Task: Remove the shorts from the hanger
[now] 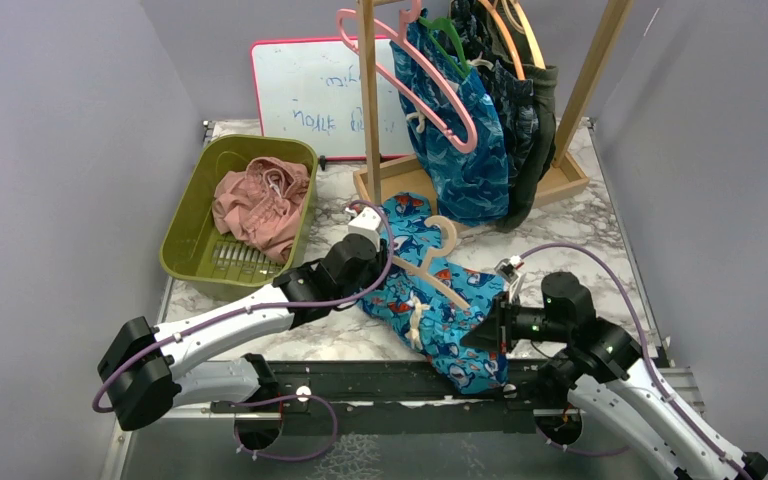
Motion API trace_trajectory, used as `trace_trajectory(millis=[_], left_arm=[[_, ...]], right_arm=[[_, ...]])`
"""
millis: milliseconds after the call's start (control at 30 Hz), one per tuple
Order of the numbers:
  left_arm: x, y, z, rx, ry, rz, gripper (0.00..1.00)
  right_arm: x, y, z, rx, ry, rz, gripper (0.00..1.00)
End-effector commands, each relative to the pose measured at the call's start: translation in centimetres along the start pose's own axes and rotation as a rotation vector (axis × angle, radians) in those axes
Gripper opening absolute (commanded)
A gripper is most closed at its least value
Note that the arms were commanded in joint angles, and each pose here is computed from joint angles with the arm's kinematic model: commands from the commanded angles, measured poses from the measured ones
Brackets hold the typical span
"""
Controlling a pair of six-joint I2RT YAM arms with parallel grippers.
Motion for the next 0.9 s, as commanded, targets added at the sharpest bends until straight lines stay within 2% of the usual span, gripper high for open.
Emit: trace_trajectory(millis=[0,67,167,200,433,567,667,767,867], left_arm=[[0.0,-1.2,1.7,0.013,-0.146,-0.084,0.18],[0.2,-1.7,1.4,0.044,-0.127,-0.083,0.16],[0.4,-2.3,1.1,0.073,-0.123,-0.058,0.01],[0.4,-2.4,1.2,0.077,-0.134,-0.055,0.0],[0.4,-3.2,5.0,0.005,-0.146,-0.058,0.0],[0.9,-3.8,7.2,-0.023,-0.158,-0.056,0.0],[1.4,-3.7,9.1,-0.028,-0.221,0.009,0.0],[1.8,-2.3,11.2,-0.043,-0.296,0.076,0.0],[1.8,-0.8,12.5,-0.092,-0.314,0.09,0.0]], right_arm=[[-0.9,-0.6,1.3,-0.043,-0.047,-0.079,0.01],[-1.0,-0.6,1.5,-0.035,-0.062,-0.078,0.01],[-0.9,-0.3,1.5,-0.012,-0.06,-0.037,0.01],[-0.9,-0.2,1.3,0.003,-0.037,-0.033,0.01],[-1.0,-1.1,2.5,-0.031,-0.079,-0.04,0.01],[-0.7,-1.3,2.8,-0.071,-0.094,0.025,0.01],[-0.4,-1.5,2.4,-0.084,-0.061,0.046,0.01],[-0.7,-2.0,3.0,-0.124,-0.076,0.012,0.01],[-1.4,-3.1,3.3,-0.183,-0.059,-0.114,0.01]])
Point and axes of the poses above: each gripper's point midway between its finger pads, its own x axis out along the fingers, its own z axis along the line the jaws close on, y = z × x, the point moved 6 cm from there along -x, back along the fingers, and after that the axes turned 9 degrees about x, right-handed, at the moved point
